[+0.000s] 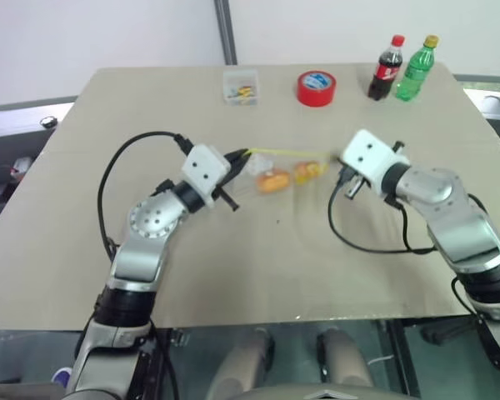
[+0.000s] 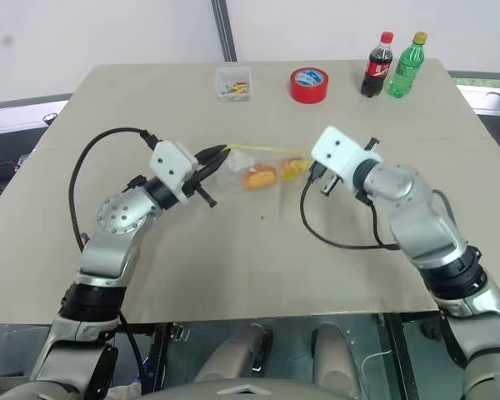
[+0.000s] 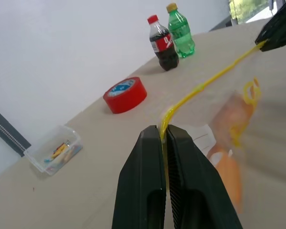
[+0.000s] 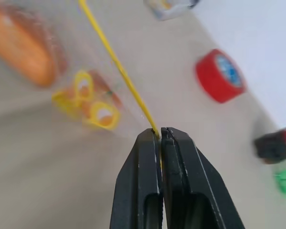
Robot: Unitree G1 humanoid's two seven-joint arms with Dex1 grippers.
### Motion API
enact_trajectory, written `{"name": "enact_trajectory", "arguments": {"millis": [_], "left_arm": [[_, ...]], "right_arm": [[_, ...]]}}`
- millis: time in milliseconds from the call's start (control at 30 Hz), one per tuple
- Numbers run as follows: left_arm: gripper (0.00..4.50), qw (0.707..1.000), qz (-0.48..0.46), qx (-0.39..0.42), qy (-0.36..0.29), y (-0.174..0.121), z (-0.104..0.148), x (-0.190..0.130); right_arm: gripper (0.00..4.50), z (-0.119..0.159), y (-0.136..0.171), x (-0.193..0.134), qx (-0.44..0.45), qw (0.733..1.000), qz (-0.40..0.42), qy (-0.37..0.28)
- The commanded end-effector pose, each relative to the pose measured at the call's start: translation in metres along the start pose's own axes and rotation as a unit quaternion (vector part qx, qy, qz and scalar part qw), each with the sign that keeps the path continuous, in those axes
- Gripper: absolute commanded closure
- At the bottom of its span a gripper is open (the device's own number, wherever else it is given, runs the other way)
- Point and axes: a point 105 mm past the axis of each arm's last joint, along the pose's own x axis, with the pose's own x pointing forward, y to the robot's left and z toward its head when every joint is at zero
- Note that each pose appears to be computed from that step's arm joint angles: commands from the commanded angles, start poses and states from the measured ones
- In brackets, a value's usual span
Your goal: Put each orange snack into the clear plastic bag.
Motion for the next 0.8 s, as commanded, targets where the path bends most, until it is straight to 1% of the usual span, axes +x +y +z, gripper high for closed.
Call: {"name": "enact_trajectory", "arguments": {"millis": [33,100,167,233,300,367,433,500,533,567,600,633,733,767,800], "left_arm": [[4.50,0.999,0.047,0.005,-0.016,0.032,0.008,0.002],[4.50,0.999,0.038,0.004,-0.018,0.042,0.010,0.019],[4.50,0.999,0.026,0.005,-0.019,0.049,0.011,0.033],[4.50,0.999,0.021,0.013,-0.026,0.053,0.014,0.040],[4.50,0.999,0.012,0.025,-0.038,0.053,0.019,0.042],[4.50,0.998,-0.026,0.033,-0.045,0.041,0.019,0.037],[4.50,0.996,-0.058,0.044,-0.044,0.025,0.014,0.029],[4.50,0.995,-0.083,0.053,-0.030,0.008,0.001,0.020],[4.50,0.994,-0.092,0.054,-0.020,-0.001,-0.006,0.016],[4.14,0.992,-0.113,0.060,-0.009,-0.014,-0.014,0.011],[3.74,0.990,-0.131,0.051,-0.002,-0.026,-0.020,0.007],[3.45,0.989,-0.144,0.038,0.005,-0.035,-0.024,0.002],[1.94,0.985,-0.173,0.011,0.019,-0.050,-0.029,-0.012],[1.51,0.985,-0.172,-0.006,0.021,-0.050,-0.027,-0.017],[0.93,0.986,-0.167,-0.021,0.022,-0.048,-0.025,-0.021]], "right_arm": [[4.46,-0.009,-0.052,-0.005,-0.033,0.994,-0.101,0.019],[4.46,-0.003,-0.075,-0.001,-0.056,0.988,-0.142,0.011],[4.46,0.003,-0.092,0.000,-0.072,0.983,-0.167,0.001],[4.46,0.006,-0.101,-0.001,-0.081,0.981,-0.178,-0.005],[4.46,0.009,-0.103,-0.007,-0.072,0.982,-0.177,-0.016],[4.46,0.011,-0.087,-0.016,-0.072,0.988,-0.134,-0.032],[4.46,0.007,-0.069,-0.025,-0.047,0.993,-0.103,-0.040],[4.46,-0.004,-0.038,-0.032,-0.019,0.998,-0.044,-0.035],[4.46,-0.011,-0.027,-0.035,-0.003,0.999,-0.032,-0.023],[4.50,-0.023,-0.010,-0.038,-0.007,1.000,-0.007,-0.005],[4.50,-0.033,0.005,-0.041,-0.013,1.000,0.015,0.014],[4.50,-0.040,0.015,-0.044,-0.010,0.999,0.023,0.022],[3.41,-0.055,0.035,-0.056,0.015,0.998,0.045,0.036],[2.98,-0.057,0.038,-0.061,0.031,0.998,0.049,0.036],[2.42,-0.057,0.040,-0.067,0.049,0.997,0.051,0.033]]}}
